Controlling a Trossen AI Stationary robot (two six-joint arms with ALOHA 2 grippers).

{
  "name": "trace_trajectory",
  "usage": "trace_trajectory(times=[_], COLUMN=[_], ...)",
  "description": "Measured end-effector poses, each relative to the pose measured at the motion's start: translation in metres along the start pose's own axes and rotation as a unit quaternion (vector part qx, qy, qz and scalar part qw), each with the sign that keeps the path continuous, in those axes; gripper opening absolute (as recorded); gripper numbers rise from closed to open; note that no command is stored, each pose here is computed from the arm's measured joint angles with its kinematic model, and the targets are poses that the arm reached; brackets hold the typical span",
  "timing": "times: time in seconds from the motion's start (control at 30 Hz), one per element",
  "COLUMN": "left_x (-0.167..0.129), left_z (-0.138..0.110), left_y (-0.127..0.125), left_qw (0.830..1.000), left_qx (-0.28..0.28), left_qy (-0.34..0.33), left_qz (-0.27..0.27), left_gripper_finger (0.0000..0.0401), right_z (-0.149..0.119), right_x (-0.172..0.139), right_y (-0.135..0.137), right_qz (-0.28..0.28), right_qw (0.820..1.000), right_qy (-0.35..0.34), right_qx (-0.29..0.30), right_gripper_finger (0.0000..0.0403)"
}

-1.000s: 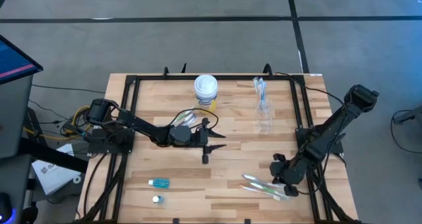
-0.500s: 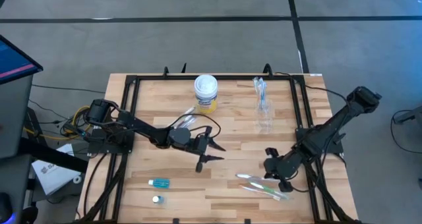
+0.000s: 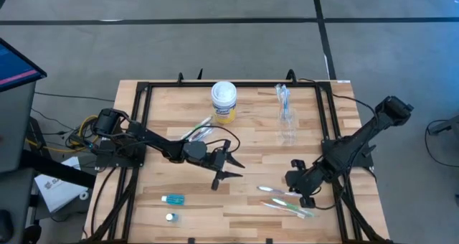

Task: Pick & Place toothbrushing station
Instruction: Put the bottom purple toothbrush into the transparent organizer

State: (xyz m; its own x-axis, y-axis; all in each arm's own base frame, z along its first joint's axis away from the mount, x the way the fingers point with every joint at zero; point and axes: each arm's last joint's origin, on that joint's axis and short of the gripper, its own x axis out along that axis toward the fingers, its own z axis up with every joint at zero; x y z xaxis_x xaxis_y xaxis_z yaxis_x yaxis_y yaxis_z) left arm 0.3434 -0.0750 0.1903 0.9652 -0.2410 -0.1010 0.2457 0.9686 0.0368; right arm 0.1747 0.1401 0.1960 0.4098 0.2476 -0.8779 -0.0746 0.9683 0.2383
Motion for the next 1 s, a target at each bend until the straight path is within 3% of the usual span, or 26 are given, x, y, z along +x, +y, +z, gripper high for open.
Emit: trace_trajectory(times=[0.63,0.83,1.0], left_x=[0.000,0.000,0.000], left_z=[0.000,0.000,0.000], left_y=[0.000,0.000,0.000], left_qw=[1.000,1.000,1.000], left_qx=[0.000,0.000,0.000], left_qy=[0.000,0.000,0.000], left_qz=[0.001,0.001,0.001], left_gripper_finger=[0.0136,0.0136,0.0136], right_z=[-0.005,-0.007,-0.004], right_x=[0.042,0.053,0.054], right_y=[-0.006,-0.009,-0.012], right_qz=[-0.036,-0.034,-0.034], right_qw=[0.994,0.991,0.991], right_qy=[0.097,0.126,0.126], right_qx=[0.020,0.035,0.042], right_gripper_finger=[0.0196,0.0206,0.0175])
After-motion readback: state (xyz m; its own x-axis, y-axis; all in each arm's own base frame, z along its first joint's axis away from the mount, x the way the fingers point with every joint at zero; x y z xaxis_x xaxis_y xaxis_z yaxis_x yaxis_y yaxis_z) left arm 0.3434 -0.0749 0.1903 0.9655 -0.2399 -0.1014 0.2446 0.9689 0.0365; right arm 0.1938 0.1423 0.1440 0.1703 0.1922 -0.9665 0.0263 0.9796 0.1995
